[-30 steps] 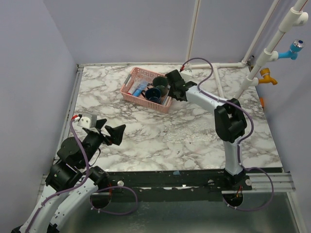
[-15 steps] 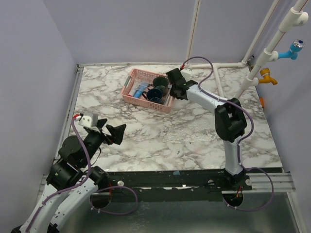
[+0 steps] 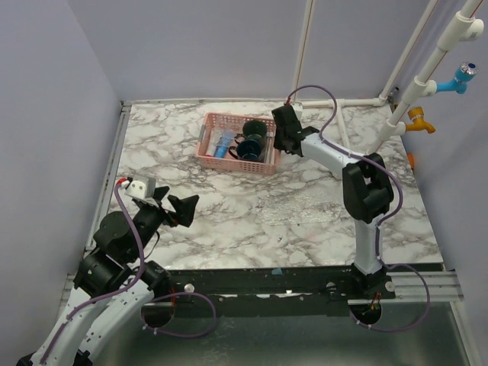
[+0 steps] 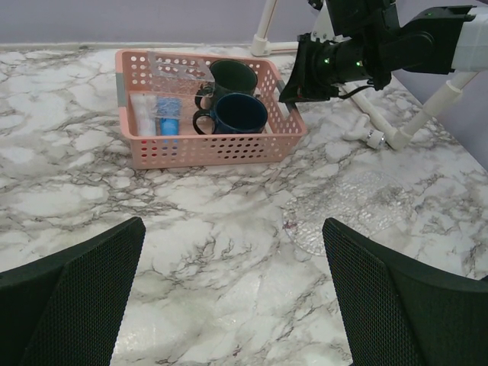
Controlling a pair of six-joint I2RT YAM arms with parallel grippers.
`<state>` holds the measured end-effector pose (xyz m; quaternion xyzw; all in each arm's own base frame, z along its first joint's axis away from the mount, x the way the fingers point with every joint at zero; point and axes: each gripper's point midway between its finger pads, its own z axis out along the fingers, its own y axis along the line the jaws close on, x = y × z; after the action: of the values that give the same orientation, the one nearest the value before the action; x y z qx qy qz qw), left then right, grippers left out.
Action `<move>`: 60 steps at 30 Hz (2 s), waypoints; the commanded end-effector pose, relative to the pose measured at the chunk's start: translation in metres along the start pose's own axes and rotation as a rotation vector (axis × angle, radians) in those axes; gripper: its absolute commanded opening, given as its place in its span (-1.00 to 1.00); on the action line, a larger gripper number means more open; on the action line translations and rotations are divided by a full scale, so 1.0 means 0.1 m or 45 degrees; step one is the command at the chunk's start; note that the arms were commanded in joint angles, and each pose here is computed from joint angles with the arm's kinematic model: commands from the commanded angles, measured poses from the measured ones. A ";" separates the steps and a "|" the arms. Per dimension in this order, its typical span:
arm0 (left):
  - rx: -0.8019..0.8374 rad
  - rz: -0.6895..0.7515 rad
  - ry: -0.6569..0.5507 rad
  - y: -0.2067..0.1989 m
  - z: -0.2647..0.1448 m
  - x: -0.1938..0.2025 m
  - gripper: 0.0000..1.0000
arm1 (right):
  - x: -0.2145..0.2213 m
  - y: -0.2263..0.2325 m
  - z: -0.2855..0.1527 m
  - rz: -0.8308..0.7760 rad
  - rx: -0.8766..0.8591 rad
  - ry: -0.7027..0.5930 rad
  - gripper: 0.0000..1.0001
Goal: Prepare toiletry sets of a toothbrush and toothpaste on the tray
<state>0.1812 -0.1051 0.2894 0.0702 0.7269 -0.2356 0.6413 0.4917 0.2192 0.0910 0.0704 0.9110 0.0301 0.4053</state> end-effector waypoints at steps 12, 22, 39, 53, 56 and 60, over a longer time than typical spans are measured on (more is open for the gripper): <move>0.017 -0.004 0.032 -0.02 0.02 0.05 0.98 | 0.16 -0.56 -0.15 -0.379 -0.081 0.078 -0.99; 0.026 -0.005 0.027 -0.04 0.01 0.04 0.97 | 0.26 -0.66 -0.33 -0.365 -0.118 0.065 -0.99; 0.041 -0.007 0.033 -0.06 0.01 0.05 0.97 | 0.00 -0.54 -0.53 -0.315 -0.182 -0.022 -0.23; 0.062 -0.010 0.029 -0.09 -0.01 0.04 0.97 | 0.01 -0.71 -1.24 -0.201 -0.189 -0.048 0.17; 0.067 -0.010 0.030 -0.09 -0.01 0.04 0.98 | 0.09 -0.75 -1.42 -0.162 -0.215 -0.061 0.18; 0.065 -0.013 0.027 -0.09 -0.01 0.03 0.97 | 0.32 -0.75 -1.59 -0.129 -0.260 -0.031 0.20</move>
<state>0.1781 -0.1111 0.2872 0.0827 0.7290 -0.2477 0.6327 0.3746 0.1448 0.1754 -0.0230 0.8902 0.0774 0.4483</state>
